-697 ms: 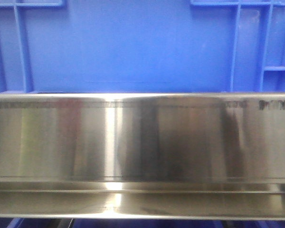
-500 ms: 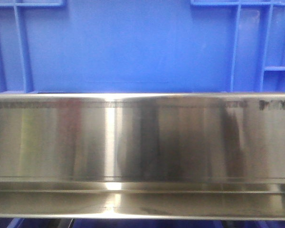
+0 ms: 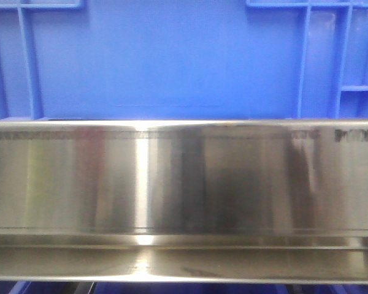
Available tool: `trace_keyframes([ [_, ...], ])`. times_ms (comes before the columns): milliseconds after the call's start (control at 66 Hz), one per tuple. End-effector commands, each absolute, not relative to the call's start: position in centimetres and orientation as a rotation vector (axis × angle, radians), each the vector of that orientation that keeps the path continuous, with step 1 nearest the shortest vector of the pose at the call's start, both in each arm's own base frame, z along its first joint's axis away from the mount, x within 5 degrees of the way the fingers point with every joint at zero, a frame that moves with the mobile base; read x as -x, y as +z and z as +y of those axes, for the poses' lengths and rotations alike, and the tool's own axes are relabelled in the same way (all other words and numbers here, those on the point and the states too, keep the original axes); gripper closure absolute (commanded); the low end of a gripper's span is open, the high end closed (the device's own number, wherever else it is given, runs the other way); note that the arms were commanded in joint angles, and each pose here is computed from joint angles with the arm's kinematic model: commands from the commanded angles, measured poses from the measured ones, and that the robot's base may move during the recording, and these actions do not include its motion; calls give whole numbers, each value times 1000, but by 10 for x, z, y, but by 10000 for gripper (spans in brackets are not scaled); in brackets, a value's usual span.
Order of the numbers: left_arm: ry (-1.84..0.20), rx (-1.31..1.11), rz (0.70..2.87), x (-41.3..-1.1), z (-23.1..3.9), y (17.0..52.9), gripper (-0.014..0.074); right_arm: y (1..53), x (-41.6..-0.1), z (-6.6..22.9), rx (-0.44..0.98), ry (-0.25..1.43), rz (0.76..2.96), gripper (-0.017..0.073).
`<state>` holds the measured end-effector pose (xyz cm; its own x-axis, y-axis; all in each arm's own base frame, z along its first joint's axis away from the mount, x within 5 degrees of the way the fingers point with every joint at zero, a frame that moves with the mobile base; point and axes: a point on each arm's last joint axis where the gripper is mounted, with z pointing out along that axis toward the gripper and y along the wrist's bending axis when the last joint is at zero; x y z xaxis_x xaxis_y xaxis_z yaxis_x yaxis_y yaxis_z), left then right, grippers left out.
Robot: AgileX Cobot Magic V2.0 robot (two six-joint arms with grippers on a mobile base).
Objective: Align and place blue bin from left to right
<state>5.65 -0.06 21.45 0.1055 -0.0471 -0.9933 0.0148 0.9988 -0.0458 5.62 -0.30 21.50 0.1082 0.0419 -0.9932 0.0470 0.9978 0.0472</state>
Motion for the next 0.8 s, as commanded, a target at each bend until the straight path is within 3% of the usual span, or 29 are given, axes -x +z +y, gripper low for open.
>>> trace_keyframes([
  [0, -50, 30, 1440, -56, -1, 217, 704, 217, -56, -3, -70, -6, 1437, 627],
  [606, -55, 25, 1355, -54, -1, 225, 704, 236, -51, -5, -100, 7, 1225, 627],
  [788, -55, 24, 1315, -51, -1, 239, 704, 255, -47, -3, -89, 33, 1274, 627],
])
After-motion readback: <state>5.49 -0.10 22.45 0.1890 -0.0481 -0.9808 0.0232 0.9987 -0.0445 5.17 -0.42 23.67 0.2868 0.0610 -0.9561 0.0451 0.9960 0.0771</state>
